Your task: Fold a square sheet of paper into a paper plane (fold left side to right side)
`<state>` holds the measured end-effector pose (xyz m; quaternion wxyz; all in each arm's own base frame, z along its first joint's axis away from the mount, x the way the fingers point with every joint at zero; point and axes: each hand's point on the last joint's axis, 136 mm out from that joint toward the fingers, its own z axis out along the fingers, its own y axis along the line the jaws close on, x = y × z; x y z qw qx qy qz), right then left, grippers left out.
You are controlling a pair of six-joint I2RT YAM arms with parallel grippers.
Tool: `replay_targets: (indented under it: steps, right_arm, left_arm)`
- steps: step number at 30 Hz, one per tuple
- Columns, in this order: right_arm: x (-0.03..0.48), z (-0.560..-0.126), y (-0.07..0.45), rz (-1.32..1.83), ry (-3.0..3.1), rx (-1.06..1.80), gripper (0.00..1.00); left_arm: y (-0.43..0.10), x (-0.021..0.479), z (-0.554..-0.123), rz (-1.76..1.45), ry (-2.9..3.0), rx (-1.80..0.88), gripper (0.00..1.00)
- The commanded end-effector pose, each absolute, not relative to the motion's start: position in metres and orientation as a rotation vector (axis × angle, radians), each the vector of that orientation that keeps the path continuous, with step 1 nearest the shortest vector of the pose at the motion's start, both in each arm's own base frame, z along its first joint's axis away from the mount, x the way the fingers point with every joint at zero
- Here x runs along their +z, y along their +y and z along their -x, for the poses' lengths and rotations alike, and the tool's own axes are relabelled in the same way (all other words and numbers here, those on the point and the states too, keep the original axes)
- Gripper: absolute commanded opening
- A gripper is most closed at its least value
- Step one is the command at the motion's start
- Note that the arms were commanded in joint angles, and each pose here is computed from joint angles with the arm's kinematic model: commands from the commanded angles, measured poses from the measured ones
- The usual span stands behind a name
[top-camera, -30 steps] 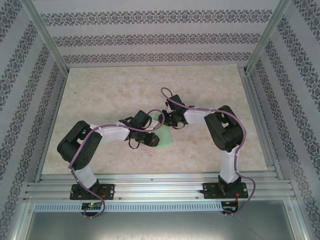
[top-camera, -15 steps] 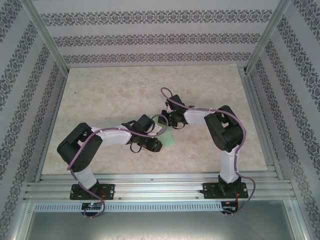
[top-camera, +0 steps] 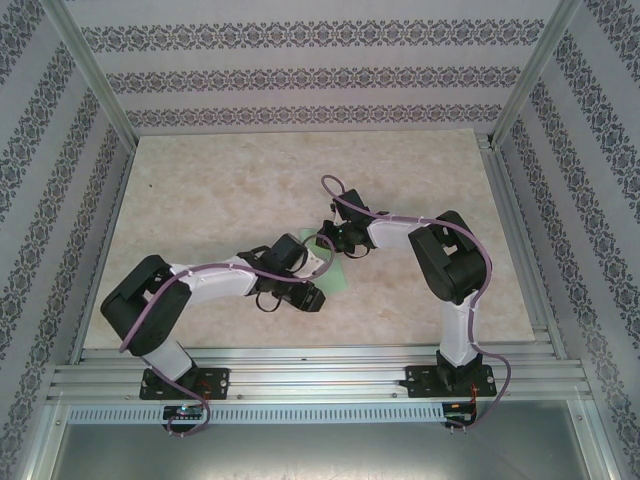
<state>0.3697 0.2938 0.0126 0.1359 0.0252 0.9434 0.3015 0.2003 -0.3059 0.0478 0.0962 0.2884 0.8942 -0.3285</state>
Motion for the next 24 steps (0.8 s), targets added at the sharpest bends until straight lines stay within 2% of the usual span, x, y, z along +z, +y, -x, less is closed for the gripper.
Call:
replay_targets:
  steps: [1,5,10,16,24]
  right_arm:
    - [-0.016,-0.351,0.278,-0.087,2.837,0.732,0.10]
    - [-0.015,-0.351,0.278,-0.085,2.838,0.731,0.10]
    - [-0.014,-0.350,0.279,-0.080,2.835,0.733,0.10]
    - [-0.012,-0.350,0.280,-0.073,2.830,0.742,0.10]
    - [0.019,-0.359,0.286,-0.046,2.746,0.813,0.13]
  left_arm:
    - [-0.304,0.085,-0.227,-0.728,2.575,-1.038,0.37]
    - [-0.299,0.093,-0.256,-0.620,2.554,-1.041,0.36]
    - [-0.311,0.068,-0.272,-0.604,2.602,-1.044,0.35]
    - [-0.322,0.046,-0.277,-0.560,2.628,-1.104,0.34]
    - [-0.306,0.020,-0.271,-0.541,2.711,-0.994,0.34]
